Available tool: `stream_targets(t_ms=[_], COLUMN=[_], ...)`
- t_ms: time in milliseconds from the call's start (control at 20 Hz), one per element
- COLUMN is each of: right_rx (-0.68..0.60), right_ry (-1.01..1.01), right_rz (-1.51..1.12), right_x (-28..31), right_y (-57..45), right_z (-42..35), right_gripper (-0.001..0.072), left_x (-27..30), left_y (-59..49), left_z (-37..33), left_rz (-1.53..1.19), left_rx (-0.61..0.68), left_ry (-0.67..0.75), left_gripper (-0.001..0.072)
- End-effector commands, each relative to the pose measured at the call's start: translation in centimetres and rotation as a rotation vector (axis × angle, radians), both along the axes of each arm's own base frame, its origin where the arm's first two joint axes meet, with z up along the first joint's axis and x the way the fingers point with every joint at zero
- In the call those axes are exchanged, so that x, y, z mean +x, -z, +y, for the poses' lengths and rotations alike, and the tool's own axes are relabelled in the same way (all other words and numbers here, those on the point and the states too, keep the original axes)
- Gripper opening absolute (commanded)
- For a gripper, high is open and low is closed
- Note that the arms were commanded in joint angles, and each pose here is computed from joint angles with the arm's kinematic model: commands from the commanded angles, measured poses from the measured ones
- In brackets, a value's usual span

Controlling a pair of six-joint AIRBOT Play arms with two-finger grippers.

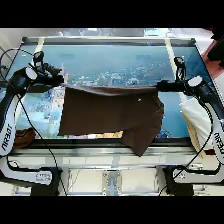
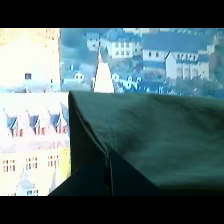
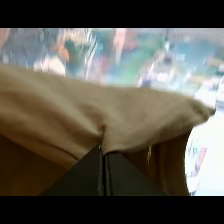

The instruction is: Fold the shirts.

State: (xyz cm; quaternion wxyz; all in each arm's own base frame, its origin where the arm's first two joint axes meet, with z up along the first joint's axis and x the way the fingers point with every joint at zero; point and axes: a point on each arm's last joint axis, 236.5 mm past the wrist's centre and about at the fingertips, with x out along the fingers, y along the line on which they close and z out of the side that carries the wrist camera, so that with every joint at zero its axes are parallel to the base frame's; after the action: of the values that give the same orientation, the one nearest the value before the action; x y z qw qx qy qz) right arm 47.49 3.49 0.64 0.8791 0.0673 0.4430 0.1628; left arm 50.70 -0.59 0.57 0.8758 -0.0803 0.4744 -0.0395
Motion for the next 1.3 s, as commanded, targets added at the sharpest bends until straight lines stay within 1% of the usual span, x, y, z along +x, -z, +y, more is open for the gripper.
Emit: stream_targets(t_ms=[0, 200, 400, 750, 800, 850, 900, 950, 1000, 1050, 1150, 1200, 1250], right_rx=[-0.056, -0.068, -0.071, -0.047, -0.04, -0.036, -0.035, -0.047, -0.067, -0.101, -0.204, -0.252, -0.294], right_ry=[-0.076, -0.044, -0.015, -0.006, 0.007, 0.017, 0.02, 0.012, 0.016, 0.019, 0.029, 0.049, 0.073], right_rz=[0.245, 0.296, 0.317, 0.348, 0.351, 0.346, 0.329, 0.302, 0.274, 0.245, 0.202, 0.192, 0.186], right_x=[-5.9, -7.8, -8.3, -8.5, -8.4, -8.1, -7.6, -7.2, -6.7, -6.5, -7.1, -8.1, -9.5], right_y=[3.6, 7.4, 9.9, 10.9, 10.6, 10.0, 8.9, 7.4, 5.6, 3.6, -0.9, -3.0, -4.8], right_z=[-0.4, -0.9, -1.2, -1.0, -1.0, -1.1, -1.1, -1.3, -1.7, -2.3, -4.3, -5.3, -6.3], right_gripper=[0.0022, 0.0022, 0.0022, 0.0027, 0.0033, 0.0075, 0.0146, 0.0158, 0.0158, 0.0158, 0.0158, 0.0173, 0.0302], left_x=[-2.4, -3.6, -4.9, -5.2, -5.2, -5.4, -5.6, -5.8, -6.1, -6.3, -6.9, -7.3, -8.0], left_y=[2.3, 4.2, 5.9, 7.4, 7.4, 7.4, 7.2, 6.8, 6.1, 5.0, 1.0, -1.4, -4.2], left_z=[1.5, 1.0, 0.8, 0.5, 0.2, -0.2, -0.6, -1.0, -1.2, -1.3, -1.5, -1.5, -1.6], left_rz=[0.111, 0.154, 0.213, 0.254, 0.257, 0.266, 0.276, 0.293, 0.308, 0.312, 0.282, 0.234, 0.179], left_rx=[0.065, 0.059, 0.051, 0.032, 0.017, -0.003, -0.022, -0.037, -0.042, -0.043, -0.035, -0.023, -0.001], left_ry=[-0.015, -0.009, -0.004, -0.006, -0.008, -0.009, -0.008, -0.004, 0.007, 0.016, 0.043, 0.062, 0.093], left_gripper=[0.0014, 0.0013, 0.0014, 0.0016, 0.003, 0.0115, 0.0292, 0.0441, 0.0457, 0.0456, 0.0456, 0.0456, 0.0457])
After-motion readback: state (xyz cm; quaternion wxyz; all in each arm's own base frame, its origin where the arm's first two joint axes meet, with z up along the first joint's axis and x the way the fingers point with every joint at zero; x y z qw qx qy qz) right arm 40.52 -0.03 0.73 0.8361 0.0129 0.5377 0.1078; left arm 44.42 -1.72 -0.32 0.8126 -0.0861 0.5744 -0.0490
